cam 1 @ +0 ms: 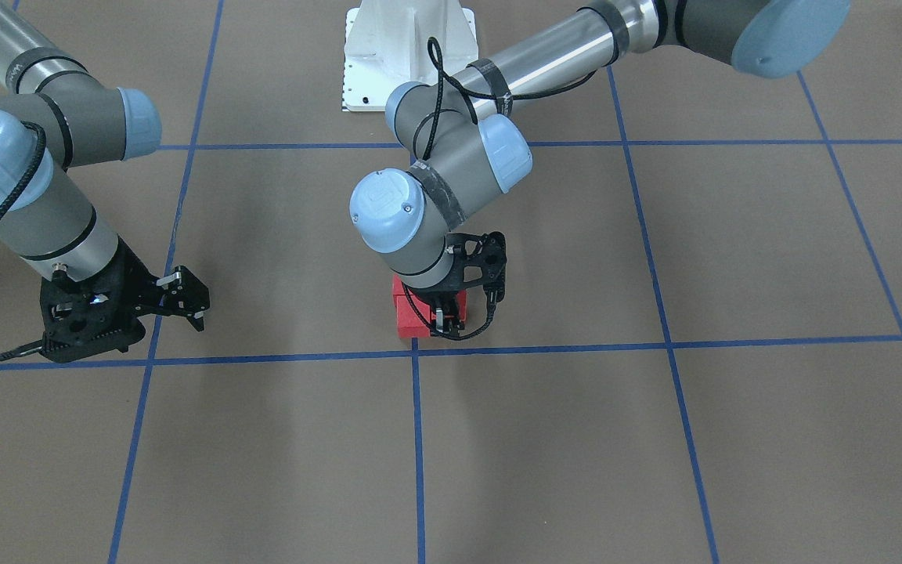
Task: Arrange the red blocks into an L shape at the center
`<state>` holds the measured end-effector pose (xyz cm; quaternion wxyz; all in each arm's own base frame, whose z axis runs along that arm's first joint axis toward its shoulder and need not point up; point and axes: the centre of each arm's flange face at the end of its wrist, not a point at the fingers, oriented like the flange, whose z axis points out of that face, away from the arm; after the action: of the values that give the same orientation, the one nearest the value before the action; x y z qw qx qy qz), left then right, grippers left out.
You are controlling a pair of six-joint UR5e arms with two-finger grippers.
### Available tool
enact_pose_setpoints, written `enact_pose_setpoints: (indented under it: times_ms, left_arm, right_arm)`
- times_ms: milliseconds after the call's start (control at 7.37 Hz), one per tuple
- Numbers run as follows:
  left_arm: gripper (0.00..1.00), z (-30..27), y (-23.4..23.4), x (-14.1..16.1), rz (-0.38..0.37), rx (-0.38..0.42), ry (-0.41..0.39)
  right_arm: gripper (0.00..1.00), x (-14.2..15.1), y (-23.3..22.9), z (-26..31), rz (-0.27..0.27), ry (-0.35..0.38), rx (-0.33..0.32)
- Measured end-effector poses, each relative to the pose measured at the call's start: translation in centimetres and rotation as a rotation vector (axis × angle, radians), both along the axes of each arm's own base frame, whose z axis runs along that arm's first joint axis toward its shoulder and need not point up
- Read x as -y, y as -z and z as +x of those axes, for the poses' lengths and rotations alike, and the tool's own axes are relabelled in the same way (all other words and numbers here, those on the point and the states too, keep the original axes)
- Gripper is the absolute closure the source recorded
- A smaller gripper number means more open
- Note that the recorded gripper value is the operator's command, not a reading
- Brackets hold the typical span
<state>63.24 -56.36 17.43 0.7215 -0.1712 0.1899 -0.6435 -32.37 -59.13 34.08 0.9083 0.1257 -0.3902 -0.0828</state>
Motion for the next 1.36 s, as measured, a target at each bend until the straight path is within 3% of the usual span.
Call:
enact_pose_setpoints:
  times_ms: [136,407,814,1086,1357]
  left_arm:
    - [0.00,0.0,0.1,0.0,0.004,-0.001,-0.006]
    - [0.00,-0.6,0.0,0.4,0.020,0.005,-0.028]
    - [0.00,-6.2,0.1,2.5,0.091,0.021,-0.110]
    - [0.00,-12.2,-1.1,2.1,0.186,0.035,-0.224]
    - [0.00,-19.5,-6.6,-0.5,0.368,0.067,-0.451]
  right_arm:
    - [0.01,0.1,0.0,0.2,0.001,-0.002,0.000]
    - [0.01,0.3,0.1,0.5,0.002,-0.005,0.001]
    - [0.01,0.8,-0.1,1.2,-0.004,-0.019,-0.006]
    - [0.01,0.8,0.1,1.7,0.005,-0.038,-0.010]
    - [0.01,0.4,-1.6,2.2,0.000,-0.046,-0.032]
